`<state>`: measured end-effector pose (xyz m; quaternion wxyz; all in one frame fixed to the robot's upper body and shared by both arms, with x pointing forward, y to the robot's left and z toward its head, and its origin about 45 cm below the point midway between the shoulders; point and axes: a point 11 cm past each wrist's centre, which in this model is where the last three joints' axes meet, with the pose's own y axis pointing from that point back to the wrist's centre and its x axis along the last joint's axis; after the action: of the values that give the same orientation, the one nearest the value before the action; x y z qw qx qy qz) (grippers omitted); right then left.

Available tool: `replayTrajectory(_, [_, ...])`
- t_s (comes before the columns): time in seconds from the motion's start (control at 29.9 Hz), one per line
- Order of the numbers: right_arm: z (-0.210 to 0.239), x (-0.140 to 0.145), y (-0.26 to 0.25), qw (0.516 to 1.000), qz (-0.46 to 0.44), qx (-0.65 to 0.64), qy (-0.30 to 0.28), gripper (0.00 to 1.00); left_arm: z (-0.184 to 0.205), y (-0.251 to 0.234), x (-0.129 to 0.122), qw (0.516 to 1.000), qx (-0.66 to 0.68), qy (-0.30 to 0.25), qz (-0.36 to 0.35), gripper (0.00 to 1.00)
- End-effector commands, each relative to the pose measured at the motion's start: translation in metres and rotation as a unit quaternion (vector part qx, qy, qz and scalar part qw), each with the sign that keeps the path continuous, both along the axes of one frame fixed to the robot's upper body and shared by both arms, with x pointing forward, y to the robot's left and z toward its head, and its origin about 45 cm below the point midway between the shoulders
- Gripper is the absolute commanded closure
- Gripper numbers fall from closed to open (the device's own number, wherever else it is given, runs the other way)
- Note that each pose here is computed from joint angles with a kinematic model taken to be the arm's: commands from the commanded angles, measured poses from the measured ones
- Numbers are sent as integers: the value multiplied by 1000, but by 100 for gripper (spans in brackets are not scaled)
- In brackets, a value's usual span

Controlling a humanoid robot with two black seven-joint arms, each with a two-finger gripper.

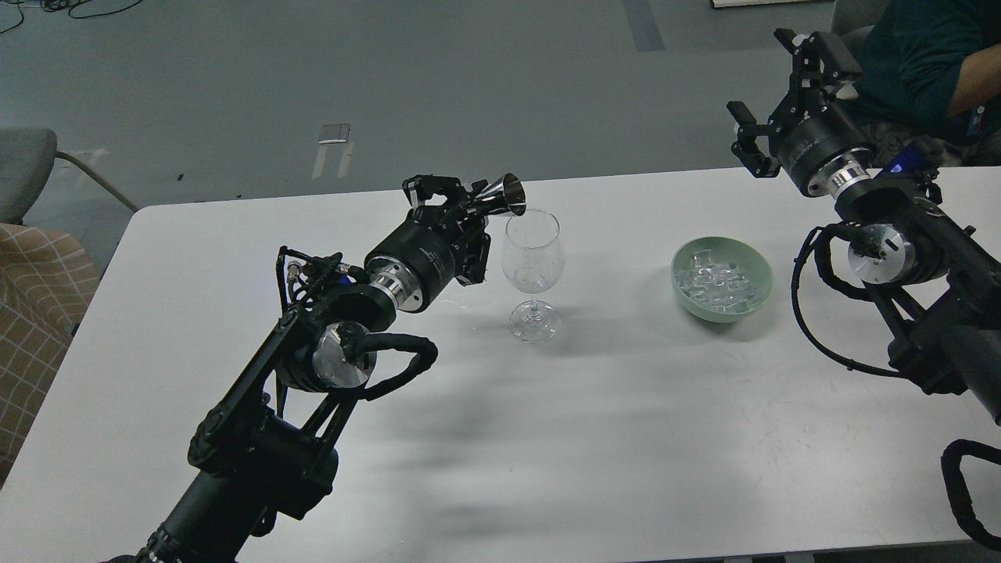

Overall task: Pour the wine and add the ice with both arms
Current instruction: 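Tilt the jigger over the wine glass with the left gripper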

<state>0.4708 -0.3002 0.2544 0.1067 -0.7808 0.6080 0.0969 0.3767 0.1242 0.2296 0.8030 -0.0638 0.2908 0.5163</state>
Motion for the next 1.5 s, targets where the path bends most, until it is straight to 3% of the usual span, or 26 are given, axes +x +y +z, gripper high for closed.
replayTrajectory(0.0, [0,0,0,1000,0,0,0,0,0,1,1,1000,8,-4,1,100])
replayTrajectory(1.47, [-3,-1,0,1000,-1,-1,3,0,-2,-10,-4,986,144,-78,-19,100])
